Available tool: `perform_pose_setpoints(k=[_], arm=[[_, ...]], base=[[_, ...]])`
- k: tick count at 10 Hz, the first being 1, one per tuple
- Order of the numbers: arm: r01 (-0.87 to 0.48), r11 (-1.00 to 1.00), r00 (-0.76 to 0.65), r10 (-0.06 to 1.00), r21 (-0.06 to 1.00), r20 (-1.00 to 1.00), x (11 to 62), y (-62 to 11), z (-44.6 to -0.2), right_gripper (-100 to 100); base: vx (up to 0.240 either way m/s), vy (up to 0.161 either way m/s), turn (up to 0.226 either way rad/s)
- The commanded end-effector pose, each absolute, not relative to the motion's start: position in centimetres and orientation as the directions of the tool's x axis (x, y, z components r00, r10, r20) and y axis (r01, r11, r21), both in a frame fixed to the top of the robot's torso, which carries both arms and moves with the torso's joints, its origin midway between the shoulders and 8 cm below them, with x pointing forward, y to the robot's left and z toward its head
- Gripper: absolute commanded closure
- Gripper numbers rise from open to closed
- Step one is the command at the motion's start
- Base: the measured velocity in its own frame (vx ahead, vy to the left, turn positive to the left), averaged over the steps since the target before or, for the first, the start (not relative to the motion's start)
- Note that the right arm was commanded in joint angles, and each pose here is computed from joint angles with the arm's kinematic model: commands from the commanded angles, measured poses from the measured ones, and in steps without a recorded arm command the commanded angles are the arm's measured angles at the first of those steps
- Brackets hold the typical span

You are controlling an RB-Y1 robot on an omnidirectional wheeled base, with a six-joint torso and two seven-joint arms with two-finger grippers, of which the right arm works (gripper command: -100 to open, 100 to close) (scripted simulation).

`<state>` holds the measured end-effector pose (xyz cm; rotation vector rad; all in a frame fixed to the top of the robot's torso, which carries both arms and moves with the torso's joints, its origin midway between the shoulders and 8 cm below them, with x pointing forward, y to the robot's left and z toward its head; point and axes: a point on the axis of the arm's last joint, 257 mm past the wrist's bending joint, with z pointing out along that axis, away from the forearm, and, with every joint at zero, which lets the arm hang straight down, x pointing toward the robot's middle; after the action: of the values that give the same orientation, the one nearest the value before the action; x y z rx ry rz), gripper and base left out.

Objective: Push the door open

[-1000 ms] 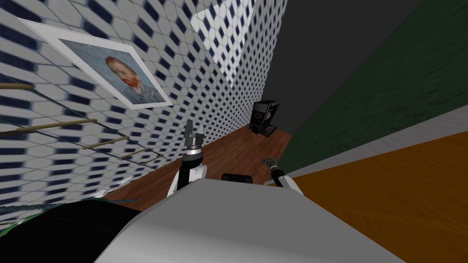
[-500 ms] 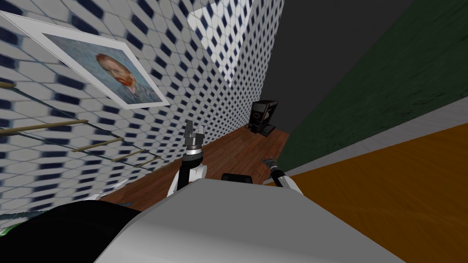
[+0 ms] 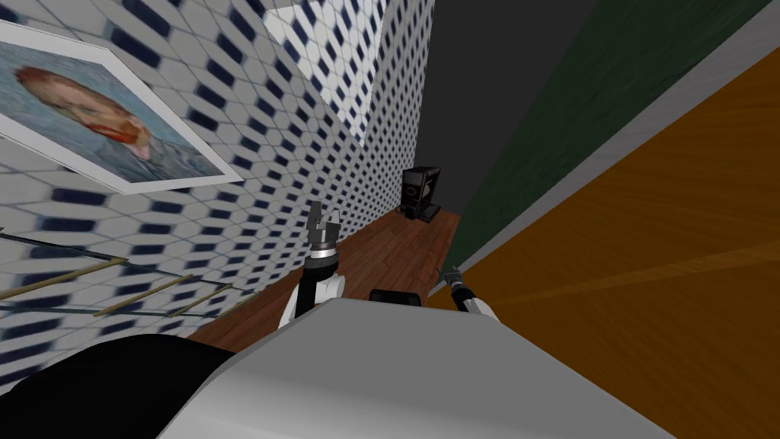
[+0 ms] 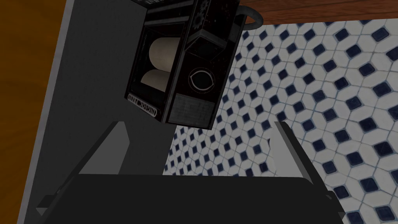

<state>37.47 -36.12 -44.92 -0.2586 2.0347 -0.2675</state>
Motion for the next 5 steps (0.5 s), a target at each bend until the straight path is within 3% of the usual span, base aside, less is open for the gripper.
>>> perform_pose_setpoints(k=[1,3,5], arm=[[-0.054,0.955,-0.474,-0.280,-0.290,-0.834,36.89,-36.41,-45.56,-100],[-0.037,0.959,-0.498,-0.260,-0.279,-0.827,36.14,-36.80,-46.45,-100],[-0.037,0.959,-0.498,-0.260,-0.279,-0.827,36.14,-36.80,-46.45,-100]], base=[[-0.016,-0.061,-0.161],[-0.013,-0.048,-0.131],[-0.003,-0.012,-0.033]])
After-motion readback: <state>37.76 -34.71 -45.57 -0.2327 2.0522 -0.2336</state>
